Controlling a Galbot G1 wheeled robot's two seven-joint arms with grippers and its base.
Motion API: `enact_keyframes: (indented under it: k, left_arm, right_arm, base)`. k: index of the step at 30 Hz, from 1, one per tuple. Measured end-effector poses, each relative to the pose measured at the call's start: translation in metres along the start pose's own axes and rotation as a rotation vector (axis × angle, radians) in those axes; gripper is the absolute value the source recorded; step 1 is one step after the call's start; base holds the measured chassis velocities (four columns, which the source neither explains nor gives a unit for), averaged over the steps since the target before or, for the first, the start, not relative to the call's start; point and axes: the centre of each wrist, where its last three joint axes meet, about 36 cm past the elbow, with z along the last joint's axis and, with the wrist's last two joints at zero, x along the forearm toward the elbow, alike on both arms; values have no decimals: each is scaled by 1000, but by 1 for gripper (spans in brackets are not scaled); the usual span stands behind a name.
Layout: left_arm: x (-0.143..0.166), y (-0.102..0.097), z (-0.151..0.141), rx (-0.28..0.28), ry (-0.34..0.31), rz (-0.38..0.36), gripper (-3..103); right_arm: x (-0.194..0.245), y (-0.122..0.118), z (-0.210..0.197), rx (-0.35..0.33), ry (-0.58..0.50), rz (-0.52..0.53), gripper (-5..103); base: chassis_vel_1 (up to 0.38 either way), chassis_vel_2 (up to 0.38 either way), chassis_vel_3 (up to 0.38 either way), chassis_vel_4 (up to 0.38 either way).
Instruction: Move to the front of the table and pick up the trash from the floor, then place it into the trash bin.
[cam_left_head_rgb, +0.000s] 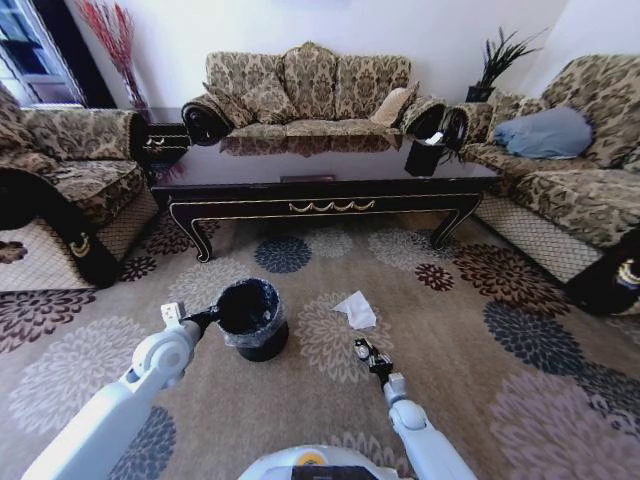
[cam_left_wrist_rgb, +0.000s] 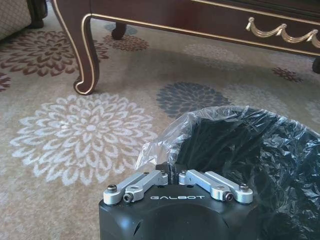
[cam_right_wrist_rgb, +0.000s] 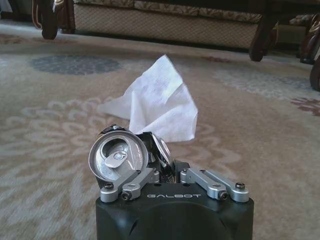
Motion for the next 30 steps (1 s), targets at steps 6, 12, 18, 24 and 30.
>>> enact_keyframes:
  k: [6,12,18,24,30]
  left_arm:
    - [0,-10,6,-25,10,19,4]
    - [-2,-27,20,-58,27,45,4]
    - [-3,-41,31,-74,48,76,4]
    - [2,-70,47,-90,71,134,4]
    - [4,-110,59,-102,91,200,4]
  right_arm:
    - [13,-8,-16,-15,-35,18,14]
    - [37,-25,-35,8,-86,53,14]
    - [63,-43,-51,31,-114,85,14]
    - [90,-45,-102,11,-217,96,14]
    - [125,-41,-148,49,-287,100,14]
  base:
    - [0,0,0,0]
    - [0,0,0,0]
    - [0,0,0,0]
    - [0,0,0,0]
    - [0,0,0,0]
